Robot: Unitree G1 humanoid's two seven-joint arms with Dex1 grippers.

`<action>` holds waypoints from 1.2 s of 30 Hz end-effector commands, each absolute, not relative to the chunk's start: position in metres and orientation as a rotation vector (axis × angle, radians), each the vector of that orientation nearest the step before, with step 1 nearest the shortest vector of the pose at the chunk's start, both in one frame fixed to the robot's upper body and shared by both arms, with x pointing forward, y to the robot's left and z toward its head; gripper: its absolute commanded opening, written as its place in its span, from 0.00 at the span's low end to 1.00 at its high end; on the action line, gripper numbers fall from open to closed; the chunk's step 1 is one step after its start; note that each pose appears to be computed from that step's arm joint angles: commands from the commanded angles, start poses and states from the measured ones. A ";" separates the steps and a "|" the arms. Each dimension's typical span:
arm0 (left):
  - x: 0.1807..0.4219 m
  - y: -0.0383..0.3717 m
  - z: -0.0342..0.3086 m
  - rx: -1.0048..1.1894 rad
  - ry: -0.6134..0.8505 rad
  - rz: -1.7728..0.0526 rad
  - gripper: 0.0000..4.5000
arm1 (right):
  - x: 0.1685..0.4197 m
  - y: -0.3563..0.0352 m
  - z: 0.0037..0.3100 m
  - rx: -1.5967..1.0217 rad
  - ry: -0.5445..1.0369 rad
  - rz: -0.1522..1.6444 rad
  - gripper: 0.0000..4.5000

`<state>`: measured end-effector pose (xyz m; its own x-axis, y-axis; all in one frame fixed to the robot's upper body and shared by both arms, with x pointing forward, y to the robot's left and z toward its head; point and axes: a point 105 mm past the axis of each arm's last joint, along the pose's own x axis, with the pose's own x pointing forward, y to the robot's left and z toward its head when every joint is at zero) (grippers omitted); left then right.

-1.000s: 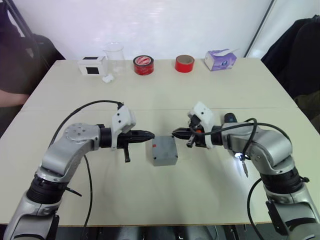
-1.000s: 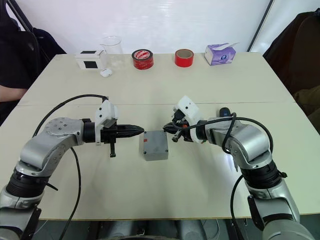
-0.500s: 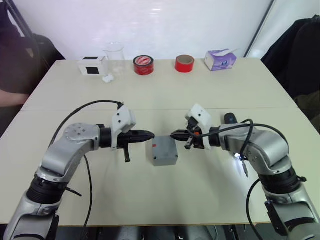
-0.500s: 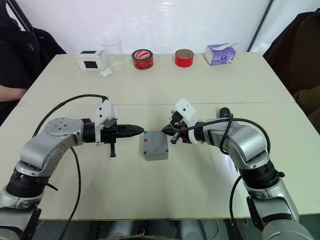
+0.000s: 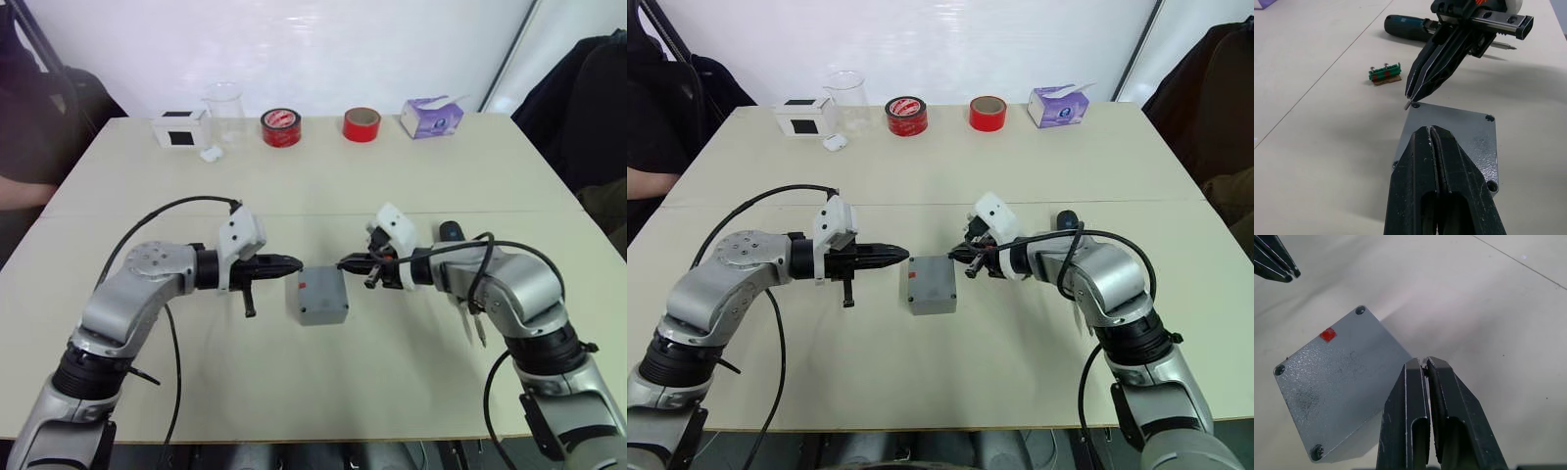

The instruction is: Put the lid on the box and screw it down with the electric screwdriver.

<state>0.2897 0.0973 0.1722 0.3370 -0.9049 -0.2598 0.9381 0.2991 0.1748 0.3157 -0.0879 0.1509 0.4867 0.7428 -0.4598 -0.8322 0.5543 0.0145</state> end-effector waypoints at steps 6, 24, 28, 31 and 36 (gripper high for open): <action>0.285 0.091 0.179 0.347 0.082 -1.253 0.00 | 0.312 -0.085 0.183 -0.236 0.361 1.002 0.03; 0.283 0.089 0.176 0.353 0.079 -1.260 0.00 | 0.315 -0.092 0.185 -0.442 0.451 1.062 0.03; 0.280 0.090 0.174 0.356 0.081 -1.263 0.00 | 0.316 -0.090 0.184 -0.478 0.471 1.102 0.03; 0.280 0.091 0.174 0.358 0.080 -1.254 0.00 | 0.316 -0.089 0.183 -0.506 0.482 1.133 0.03; 0.281 0.092 0.174 0.358 0.079 -1.242 0.00 | 0.320 -0.088 0.184 -0.548 0.483 1.160 0.03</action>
<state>0.2829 0.0917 0.1639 0.3177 -0.9084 -0.2719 0.9446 0.2782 0.1742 0.3171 -0.0886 0.1688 0.3076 0.7094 -0.6341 -0.9421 0.3205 -0.0985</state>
